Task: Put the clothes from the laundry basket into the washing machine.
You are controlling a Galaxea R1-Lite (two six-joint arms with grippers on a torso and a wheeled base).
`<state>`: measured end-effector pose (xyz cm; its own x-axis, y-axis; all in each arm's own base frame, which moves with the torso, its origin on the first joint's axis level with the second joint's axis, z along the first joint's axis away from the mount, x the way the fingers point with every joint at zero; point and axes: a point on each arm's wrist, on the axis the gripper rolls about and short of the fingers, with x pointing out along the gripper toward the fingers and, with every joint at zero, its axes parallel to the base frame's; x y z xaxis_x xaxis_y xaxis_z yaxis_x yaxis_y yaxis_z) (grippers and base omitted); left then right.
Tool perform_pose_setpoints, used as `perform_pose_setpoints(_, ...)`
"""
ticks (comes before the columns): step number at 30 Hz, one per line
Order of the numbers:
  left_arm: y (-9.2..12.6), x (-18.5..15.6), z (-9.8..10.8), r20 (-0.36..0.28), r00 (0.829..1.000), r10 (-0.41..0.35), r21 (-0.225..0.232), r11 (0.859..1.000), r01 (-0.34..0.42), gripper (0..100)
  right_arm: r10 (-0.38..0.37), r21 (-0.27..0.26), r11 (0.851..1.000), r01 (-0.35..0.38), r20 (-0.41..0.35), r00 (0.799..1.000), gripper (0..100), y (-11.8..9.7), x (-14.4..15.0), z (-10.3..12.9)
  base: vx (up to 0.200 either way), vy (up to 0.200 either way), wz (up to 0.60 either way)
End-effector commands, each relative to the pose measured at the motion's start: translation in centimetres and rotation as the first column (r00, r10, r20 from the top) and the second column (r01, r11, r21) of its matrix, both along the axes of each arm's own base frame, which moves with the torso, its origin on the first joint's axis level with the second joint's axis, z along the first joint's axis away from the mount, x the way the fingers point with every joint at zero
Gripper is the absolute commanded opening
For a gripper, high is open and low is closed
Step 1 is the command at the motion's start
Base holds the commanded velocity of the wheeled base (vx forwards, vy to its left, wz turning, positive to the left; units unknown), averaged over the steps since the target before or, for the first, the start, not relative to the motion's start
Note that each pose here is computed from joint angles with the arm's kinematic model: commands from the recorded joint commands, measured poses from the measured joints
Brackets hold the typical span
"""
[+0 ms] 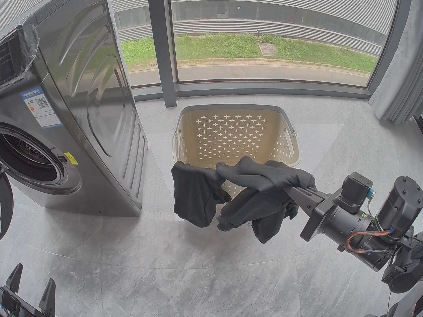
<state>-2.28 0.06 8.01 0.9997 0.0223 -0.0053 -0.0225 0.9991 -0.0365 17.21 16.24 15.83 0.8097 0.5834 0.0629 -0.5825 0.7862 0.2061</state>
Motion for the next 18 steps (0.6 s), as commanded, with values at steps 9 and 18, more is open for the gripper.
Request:
perform_pose_setpoints(9,0.0,0.03,-0.43,-0.004,1.0,0.001,0.0,1.0,-0.001,100,0.009,0.003,1.0,-0.009,-0.003,1.0,0,0.24,-0.07,-0.11,-0.044,0.022,0.0)
perform_pose_setpoints(18,0.0,0.03,-0.43,-0.004,1.0,0.001,0.0,1.0,-0.001,100,0.009,0.014,1.0,-0.009,0.009,1.0,0,0.21,-0.09,0.04,0.0,0.2,0.0)
